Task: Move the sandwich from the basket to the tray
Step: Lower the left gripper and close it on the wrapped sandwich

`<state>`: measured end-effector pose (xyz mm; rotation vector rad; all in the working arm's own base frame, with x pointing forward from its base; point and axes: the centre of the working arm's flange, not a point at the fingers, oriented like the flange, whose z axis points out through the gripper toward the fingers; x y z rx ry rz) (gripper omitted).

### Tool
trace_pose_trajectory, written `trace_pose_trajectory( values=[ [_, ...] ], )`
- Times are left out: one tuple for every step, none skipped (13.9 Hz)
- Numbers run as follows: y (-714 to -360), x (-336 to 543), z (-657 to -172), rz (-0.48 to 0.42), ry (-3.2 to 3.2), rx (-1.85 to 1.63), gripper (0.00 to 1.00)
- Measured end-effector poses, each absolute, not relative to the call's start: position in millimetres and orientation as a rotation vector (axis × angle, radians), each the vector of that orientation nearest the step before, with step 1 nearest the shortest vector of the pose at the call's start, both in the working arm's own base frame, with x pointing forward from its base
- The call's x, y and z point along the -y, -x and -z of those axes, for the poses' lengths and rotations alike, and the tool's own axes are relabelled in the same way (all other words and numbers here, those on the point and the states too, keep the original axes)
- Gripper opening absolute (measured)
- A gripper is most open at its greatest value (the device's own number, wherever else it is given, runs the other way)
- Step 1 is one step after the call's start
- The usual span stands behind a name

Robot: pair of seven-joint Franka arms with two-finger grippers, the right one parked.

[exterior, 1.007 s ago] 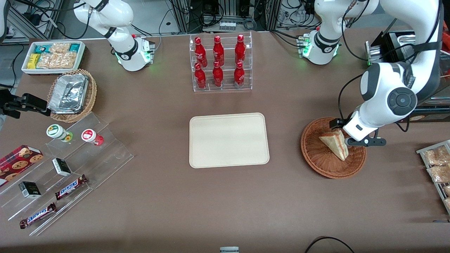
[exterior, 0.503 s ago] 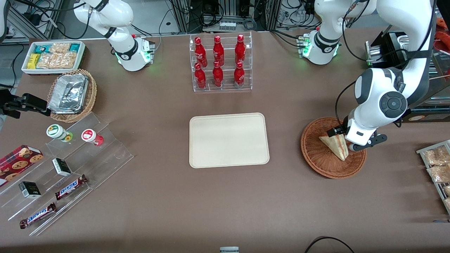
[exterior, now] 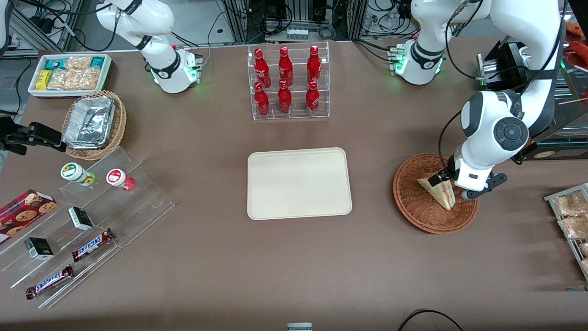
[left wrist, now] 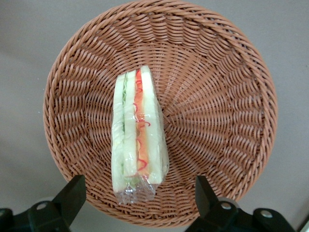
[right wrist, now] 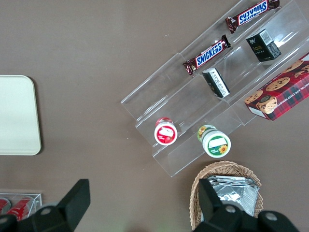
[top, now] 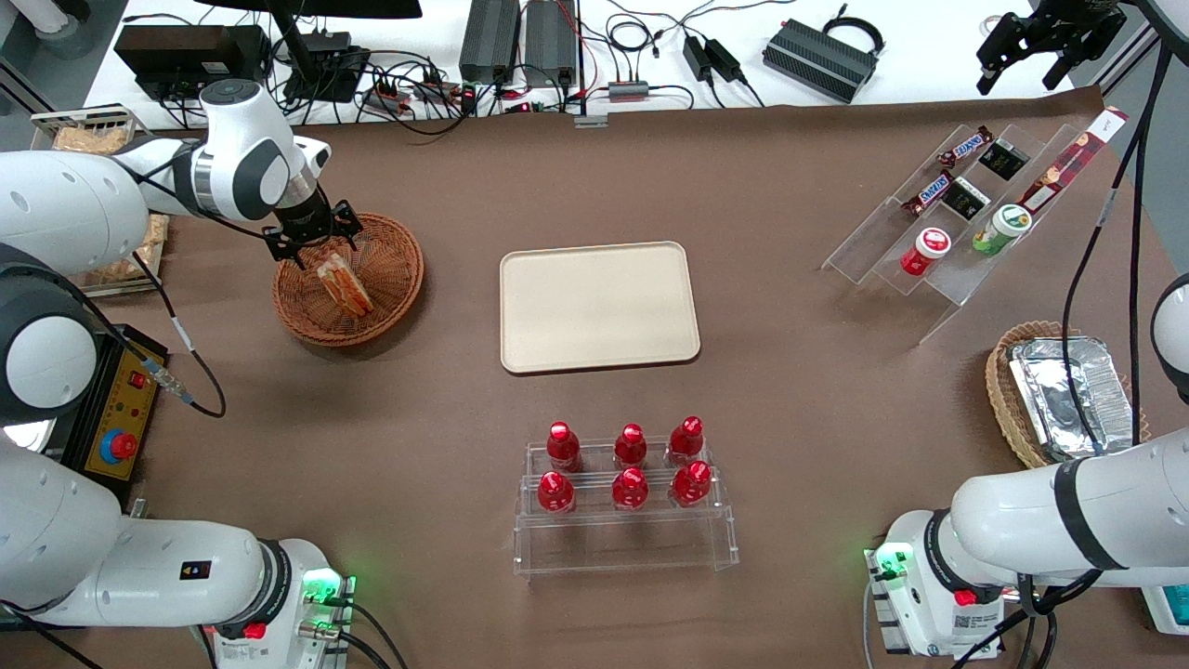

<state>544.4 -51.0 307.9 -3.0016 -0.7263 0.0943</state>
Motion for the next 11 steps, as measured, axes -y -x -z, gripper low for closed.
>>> trace_pose_trajectory(
  values=[
    [-544,48,-306,-0.09,3.001,0.735,1.0],
    [-543,46,-305,-0.08,3.001,0.747,1.0],
    [-543,45,-302,-0.064,3.0,0.768,1.0],
    [-541,45,-298,-0.048,3.0,0.788,1.0],
    [-539,45,-292,-0.036,3.0,0.804,1.0],
    [-537,45,-286,-0.036,2.998,0.814,1.0],
    [-535,45,-281,-0.041,2.996,0.82,1.0],
    [-535,45,-278,-0.043,2.995,0.824,1.0],
    [-535,45,-274,-0.047,2.994,0.828,1.0],
    [-535,45,-271,-0.052,2.992,0.832,1.0],
    [-535,45,-267,-0.057,2.99,0.834,1.0]
  ],
)
